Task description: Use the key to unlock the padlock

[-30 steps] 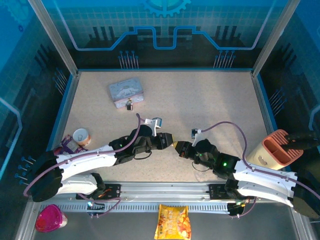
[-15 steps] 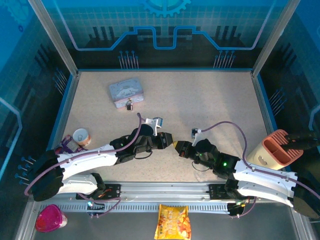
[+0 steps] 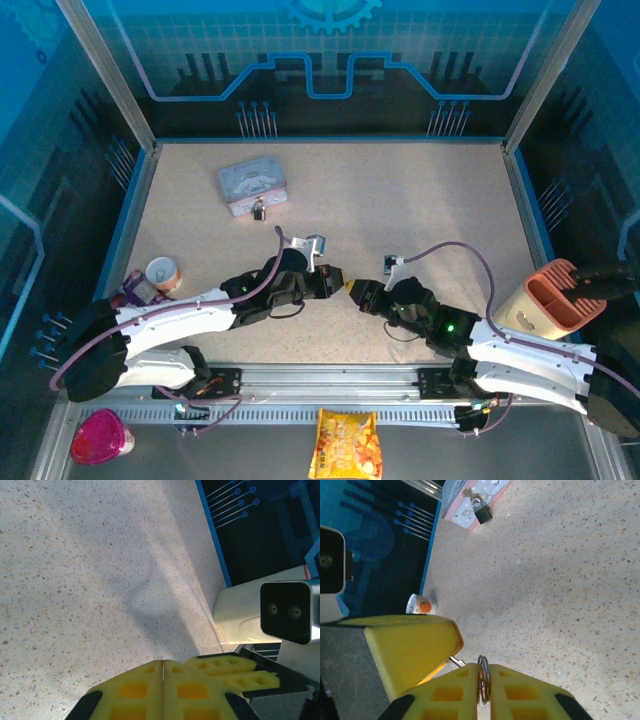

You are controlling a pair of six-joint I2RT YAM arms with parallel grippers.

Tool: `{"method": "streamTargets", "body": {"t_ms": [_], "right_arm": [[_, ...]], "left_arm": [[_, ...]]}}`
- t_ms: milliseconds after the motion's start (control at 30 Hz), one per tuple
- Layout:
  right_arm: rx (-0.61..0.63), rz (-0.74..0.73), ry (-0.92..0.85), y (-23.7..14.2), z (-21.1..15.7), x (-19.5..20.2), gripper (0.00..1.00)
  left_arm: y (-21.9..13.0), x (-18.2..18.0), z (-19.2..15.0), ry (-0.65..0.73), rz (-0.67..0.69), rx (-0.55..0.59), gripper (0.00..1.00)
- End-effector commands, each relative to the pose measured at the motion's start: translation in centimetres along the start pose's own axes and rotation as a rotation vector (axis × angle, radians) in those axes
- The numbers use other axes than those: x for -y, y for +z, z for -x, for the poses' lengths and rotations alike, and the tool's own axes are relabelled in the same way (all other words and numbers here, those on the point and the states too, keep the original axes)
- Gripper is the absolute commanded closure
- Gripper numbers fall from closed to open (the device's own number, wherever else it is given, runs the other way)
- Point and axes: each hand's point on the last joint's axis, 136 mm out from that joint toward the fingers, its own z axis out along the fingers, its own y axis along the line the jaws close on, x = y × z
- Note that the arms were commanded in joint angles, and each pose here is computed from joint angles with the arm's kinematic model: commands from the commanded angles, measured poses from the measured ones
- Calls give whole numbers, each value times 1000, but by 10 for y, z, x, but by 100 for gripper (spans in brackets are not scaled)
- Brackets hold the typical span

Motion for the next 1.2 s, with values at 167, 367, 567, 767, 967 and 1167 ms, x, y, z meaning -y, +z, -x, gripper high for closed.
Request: {"method": "streamTargets", "body": {"t_ms": [167,367,567,767,967,1167], "right_arm": [[180,172,-77,-29,35,-30,57],[186,361,-219,-42,36,-68,48],[164,445,-219,-42,32,-76,49],[129,503,-227,-41,26,-86,56],[125,508,-222,-41,25,-86,65],[127,502,-216,-40,26,-85,75]], "left_arm": [[-21,12,24,20,-60,131,100],[-38,42,31,68,-195,158,100],[-50,61,36,94,-286,179,100],[-52,68,35,99,-326,174,100],[-53,70,35,103,-335,175,100],[-55,70,34,104,-347,181,100]]}}
